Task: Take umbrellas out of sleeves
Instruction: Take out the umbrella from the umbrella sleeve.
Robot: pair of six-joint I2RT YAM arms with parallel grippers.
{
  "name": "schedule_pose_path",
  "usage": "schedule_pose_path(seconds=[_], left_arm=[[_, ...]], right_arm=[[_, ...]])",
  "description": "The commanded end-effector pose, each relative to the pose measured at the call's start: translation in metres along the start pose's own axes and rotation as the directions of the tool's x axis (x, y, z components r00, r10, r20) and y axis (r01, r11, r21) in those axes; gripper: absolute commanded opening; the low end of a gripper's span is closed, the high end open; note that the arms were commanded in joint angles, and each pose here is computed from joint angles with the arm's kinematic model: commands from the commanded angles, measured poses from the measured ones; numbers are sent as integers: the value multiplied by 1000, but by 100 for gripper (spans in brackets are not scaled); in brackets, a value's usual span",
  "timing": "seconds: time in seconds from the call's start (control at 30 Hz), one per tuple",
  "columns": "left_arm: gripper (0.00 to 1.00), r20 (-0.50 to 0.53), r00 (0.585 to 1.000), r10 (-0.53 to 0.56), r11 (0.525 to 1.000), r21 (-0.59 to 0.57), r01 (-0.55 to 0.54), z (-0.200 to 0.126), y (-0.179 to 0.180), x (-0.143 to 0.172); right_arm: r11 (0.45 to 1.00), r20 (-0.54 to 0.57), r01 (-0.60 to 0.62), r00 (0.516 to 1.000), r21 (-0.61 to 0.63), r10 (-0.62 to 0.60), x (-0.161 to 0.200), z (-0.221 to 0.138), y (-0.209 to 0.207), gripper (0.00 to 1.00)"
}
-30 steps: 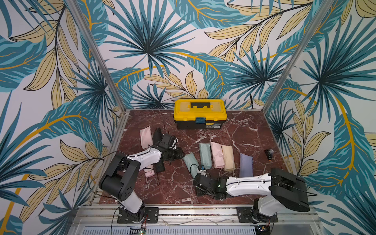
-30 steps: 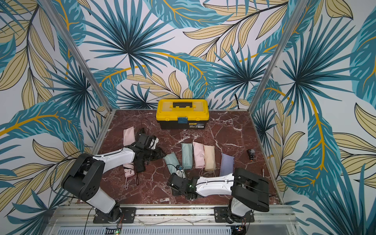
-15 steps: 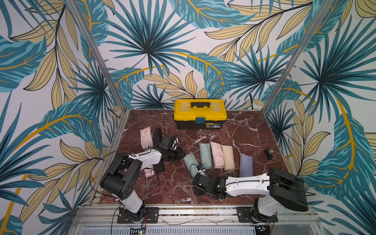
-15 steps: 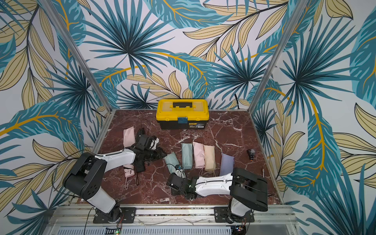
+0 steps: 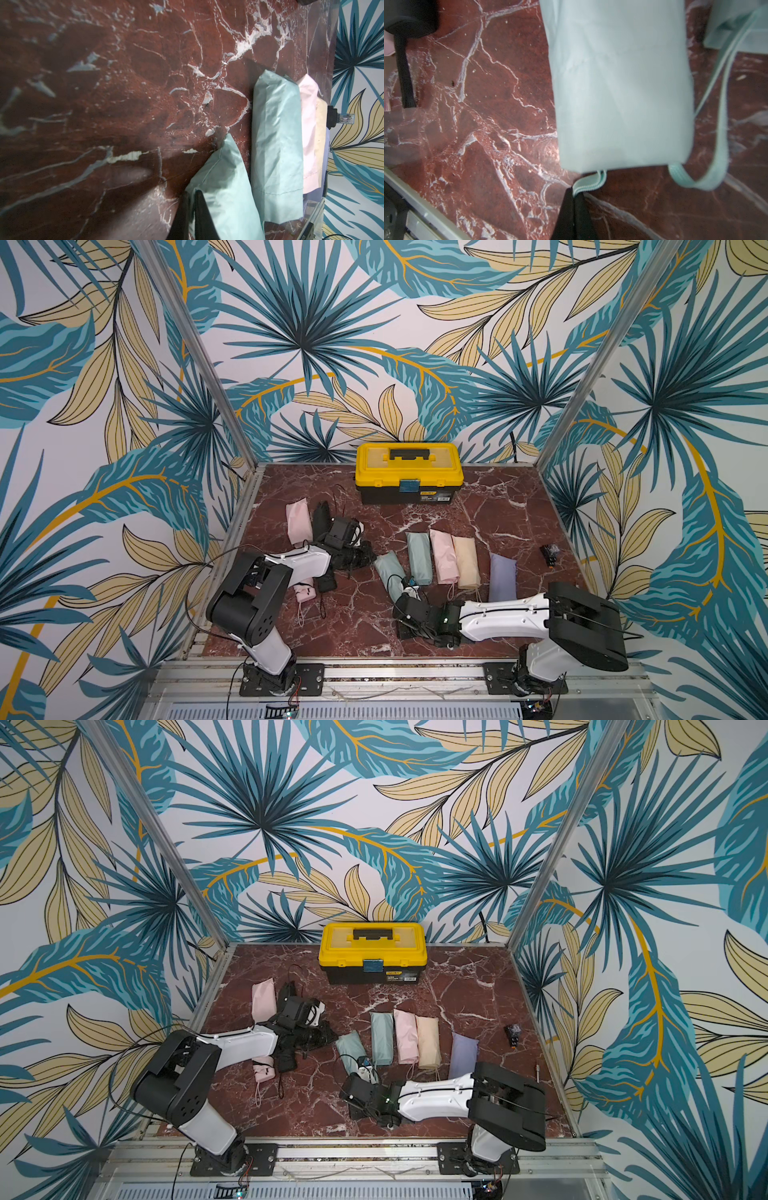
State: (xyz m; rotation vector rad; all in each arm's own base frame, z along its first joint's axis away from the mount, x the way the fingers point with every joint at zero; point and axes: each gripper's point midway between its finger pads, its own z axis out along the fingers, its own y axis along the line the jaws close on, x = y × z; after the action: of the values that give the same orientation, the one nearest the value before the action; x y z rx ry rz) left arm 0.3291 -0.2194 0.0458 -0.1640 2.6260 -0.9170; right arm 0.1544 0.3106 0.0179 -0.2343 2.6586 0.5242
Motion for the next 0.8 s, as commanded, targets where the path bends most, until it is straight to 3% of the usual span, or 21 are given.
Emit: schedule_pose_path(seconds=[0.0, 0.77], left_arm=[[3, 20, 1000, 20, 1000, 15, -20, -5, -4, -2], [0, 69, 997, -18, 1000, 19, 17, -22, 22, -30]], right_arm=[[997, -84, 22, 996, 75, -15, 24, 8, -21, 0], [995, -103, 46, 994, 90, -37, 39, -6, -24, 0]])
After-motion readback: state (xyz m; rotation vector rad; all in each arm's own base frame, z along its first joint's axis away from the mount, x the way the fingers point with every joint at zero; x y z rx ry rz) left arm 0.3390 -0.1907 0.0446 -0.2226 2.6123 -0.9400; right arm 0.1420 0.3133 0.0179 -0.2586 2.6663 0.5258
